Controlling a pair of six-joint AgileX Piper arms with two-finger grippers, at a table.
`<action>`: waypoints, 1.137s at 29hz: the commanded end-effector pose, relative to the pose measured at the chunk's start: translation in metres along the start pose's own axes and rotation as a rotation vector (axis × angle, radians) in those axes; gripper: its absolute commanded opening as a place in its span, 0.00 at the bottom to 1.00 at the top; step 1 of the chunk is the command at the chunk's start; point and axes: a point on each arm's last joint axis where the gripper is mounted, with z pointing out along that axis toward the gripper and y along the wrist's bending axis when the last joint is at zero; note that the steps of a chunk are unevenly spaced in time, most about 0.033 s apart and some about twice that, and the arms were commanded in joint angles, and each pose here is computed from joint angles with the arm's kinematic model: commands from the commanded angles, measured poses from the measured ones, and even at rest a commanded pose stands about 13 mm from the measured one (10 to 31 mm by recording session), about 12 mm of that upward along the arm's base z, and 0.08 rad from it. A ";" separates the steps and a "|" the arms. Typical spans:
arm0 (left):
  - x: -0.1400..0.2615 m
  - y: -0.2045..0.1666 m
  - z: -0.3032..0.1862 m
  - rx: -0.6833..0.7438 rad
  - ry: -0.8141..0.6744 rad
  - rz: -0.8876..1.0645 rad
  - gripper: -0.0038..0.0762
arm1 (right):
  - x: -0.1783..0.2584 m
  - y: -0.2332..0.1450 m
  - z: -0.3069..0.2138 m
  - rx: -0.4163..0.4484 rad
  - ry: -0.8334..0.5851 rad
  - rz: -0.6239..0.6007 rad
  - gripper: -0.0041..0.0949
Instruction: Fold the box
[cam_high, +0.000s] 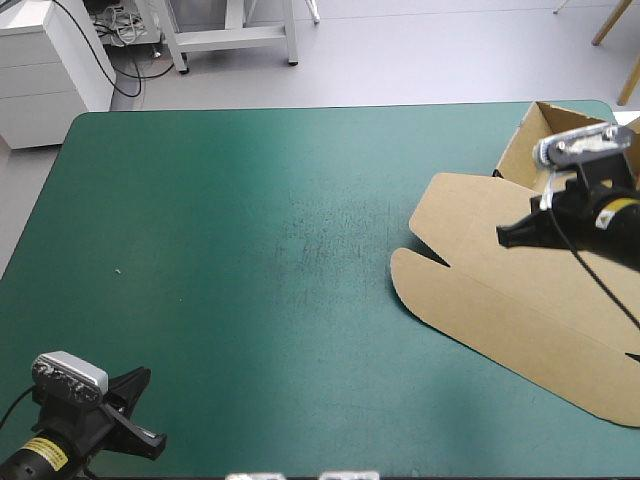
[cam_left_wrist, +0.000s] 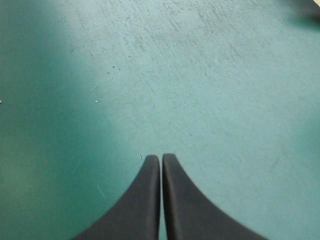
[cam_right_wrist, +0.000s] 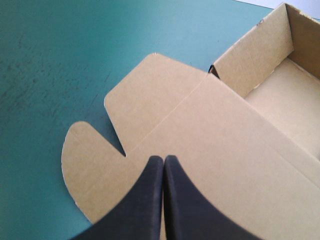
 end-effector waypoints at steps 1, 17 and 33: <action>-0.012 0.000 -0.003 0.001 -0.078 -0.011 0.04 | 0.026 0.004 -0.012 0.023 -0.094 -0.017 0.02; -0.012 0.000 -0.003 0.001 -0.078 -0.011 0.04 | 0.176 0.028 0.014 0.010 -0.005 -0.013 0.02; -0.012 0.000 -0.003 0.001 -0.078 -0.011 0.04 | 0.189 0.030 0.019 0.002 -0.018 0.070 0.02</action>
